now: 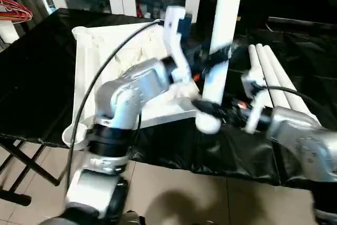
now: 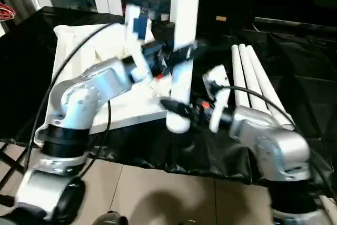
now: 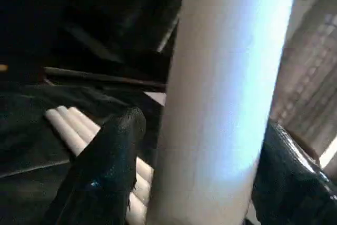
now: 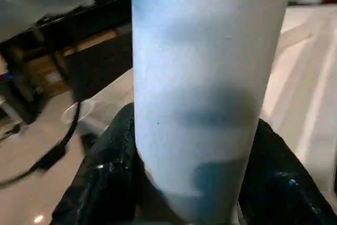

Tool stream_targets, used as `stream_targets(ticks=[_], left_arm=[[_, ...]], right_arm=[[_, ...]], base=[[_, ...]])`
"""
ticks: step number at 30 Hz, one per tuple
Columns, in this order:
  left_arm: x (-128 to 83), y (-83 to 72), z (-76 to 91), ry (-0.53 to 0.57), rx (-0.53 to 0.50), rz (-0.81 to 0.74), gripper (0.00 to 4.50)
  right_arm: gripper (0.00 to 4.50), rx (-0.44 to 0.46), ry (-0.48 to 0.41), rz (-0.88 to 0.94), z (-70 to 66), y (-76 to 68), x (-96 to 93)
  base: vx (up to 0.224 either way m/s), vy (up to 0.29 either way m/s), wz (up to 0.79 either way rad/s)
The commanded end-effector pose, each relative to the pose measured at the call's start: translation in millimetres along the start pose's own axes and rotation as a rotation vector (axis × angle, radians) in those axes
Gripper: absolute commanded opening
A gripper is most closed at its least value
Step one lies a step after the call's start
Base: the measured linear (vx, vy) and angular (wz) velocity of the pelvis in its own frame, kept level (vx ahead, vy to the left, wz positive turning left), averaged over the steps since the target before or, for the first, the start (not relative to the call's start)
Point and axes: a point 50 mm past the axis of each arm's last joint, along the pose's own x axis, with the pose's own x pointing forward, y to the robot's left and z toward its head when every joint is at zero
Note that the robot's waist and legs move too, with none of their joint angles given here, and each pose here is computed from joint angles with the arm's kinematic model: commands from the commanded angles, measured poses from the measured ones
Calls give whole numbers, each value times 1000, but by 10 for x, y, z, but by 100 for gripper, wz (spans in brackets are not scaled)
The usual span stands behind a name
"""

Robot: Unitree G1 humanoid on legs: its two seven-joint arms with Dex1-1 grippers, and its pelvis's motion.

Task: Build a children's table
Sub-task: Pick table leg

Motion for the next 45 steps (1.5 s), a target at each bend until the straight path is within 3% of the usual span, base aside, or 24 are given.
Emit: stream_targets(ticks=[1, 6, 12, 18, 21, 29, 36, 45], left_arm=[[22, -34, 39, -11, 10, 32, 286], [50, -7, 47, -48, -41, 97, 265], [47, 0, 52, -61, -52, 110, 205], [49, -2, 64, -65, -60, 94, 191], [49, 4, 47, -49, -47, 82, 190], [61, -35, 24, 3, 59, 22, 184], [73, -84, -2, 60, 137, -44, 184], [93, -128, -23, 93, 186, -104, 184]], right_arm=[[194, -29, -23, -40, 61, -29, -14], [194, -33, -28, -54, 70, -40, -7], [194, -49, -21, -83, 87, -77, -7], [194, -63, -8, -102, 105, -135, -21], [266, -38, -5, -77, 123, -163, -41], [322, -72, 48, -22, 167, -217, -153], [323, -44, 86, 71, 223, -221, -247], [323, -24, 188, 110, 131, -226, -265]], base=[[0, 0, 0], [0, 0, 0], [0, 0, 0], [0, 0, 0], [0, 0, 0], [0, 0, 0], [0, 0, 0], [0, 0, 0]])
